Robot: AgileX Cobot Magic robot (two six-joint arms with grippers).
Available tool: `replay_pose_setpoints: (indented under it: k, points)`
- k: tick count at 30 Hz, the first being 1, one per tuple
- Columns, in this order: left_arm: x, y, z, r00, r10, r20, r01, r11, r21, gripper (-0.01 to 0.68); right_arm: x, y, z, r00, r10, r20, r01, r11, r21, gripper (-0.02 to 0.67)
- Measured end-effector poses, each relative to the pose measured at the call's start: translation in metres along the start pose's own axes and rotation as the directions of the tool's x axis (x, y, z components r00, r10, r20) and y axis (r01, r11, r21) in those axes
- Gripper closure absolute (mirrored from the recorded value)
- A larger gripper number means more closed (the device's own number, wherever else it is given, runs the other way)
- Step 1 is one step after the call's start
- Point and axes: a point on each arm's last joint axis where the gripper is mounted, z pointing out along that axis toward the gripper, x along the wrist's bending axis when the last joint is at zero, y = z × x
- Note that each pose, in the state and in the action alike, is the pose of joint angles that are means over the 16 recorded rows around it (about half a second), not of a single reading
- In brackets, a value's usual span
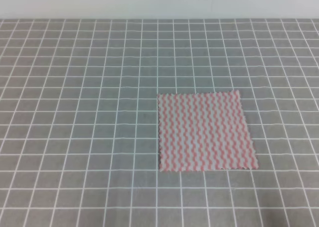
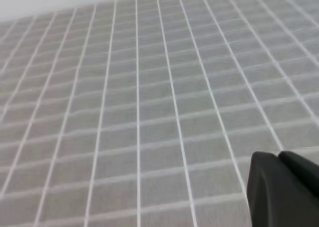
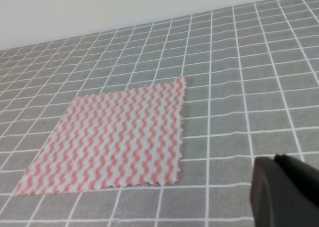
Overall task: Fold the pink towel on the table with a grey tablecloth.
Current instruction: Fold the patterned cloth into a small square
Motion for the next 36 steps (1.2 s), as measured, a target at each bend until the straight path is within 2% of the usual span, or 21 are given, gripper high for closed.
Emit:
replay_pose_setpoints:
  k: [4, 6, 10, 16, 18, 20, 22, 26, 31, 36]
  points:
    - [0.000, 0.007, 0.000, 0.996, -0.084, 0.003, 0.084, 0.993, -0.084, 0.673, 0.003, 0.002, 0.000, 0.988, 0.149, -0.039, -0.149, 0.989, -0.022, 0.665]
    - [0.001, 0.012, -0.001, 0.988, -0.154, 0.013, 0.154, 0.979, -0.134, 0.673, 0.005, 0.004, 0.000, 0.963, 0.260, -0.069, -0.263, 0.964, -0.030, 0.665]
    - [0.002, 0.020, -0.002, 0.953, -0.300, 0.047, 0.303, 0.927, -0.219, 0.673, 0.008, 0.010, -0.001, 0.867, 0.481, -0.130, -0.490, 0.870, -0.050, 0.665]
    - [0.005, 0.029, -0.005, 0.867, -0.484, 0.119, 0.495, 0.811, -0.310, 0.673, 0.006, 0.017, -0.002, 0.684, 0.704, -0.191, -0.725, 0.684, -0.079, 0.665]
    - [0.005, 0.031, -0.006, 0.840, -0.524, 0.139, 0.539, 0.777, -0.325, 0.673, 0.005, 0.019, -0.002, 0.650, 0.734, -0.199, -0.757, 0.647, -0.089, 0.665]
    - [0.006, 0.032, -0.006, 0.819, -0.552, 0.155, 0.570, 0.752, -0.331, 0.673, 0.004, 0.020, -0.002, 0.636, 0.746, -0.201, -0.770, 0.630, -0.100, 0.665]
    - [0.006, 0.033, -0.007, 0.807, -0.568, 0.165, 0.587, 0.736, -0.338, 0.673, 0.003, 0.019, -0.002, 0.647, 0.737, -0.197, -0.761, 0.639, -0.110, 0.665]
    - [0.007, 0.035, -0.008, 0.785, -0.590, 0.186, 0.614, 0.705, -0.355, 0.673, 0.005, 0.018, -0.002, 0.701, 0.687, -0.191, -0.710, 0.697, -0.100, 0.665]
    - [0.008, 0.037, -0.009, 0.764, -0.611, 0.208, 0.640, 0.673, -0.372, 0.673, 0.008, 0.015, -0.001, 0.753, 0.629, -0.193, -0.649, 0.758, -0.063, 0.665]
    - [0.009, 0.039, -0.010, 0.733, -0.639, 0.235, 0.673, 0.628, -0.390, 0.673, 0.010, 0.014, -0.001, 0.785, 0.587, -0.199, -0.606, 0.794, -0.049, 0.665]
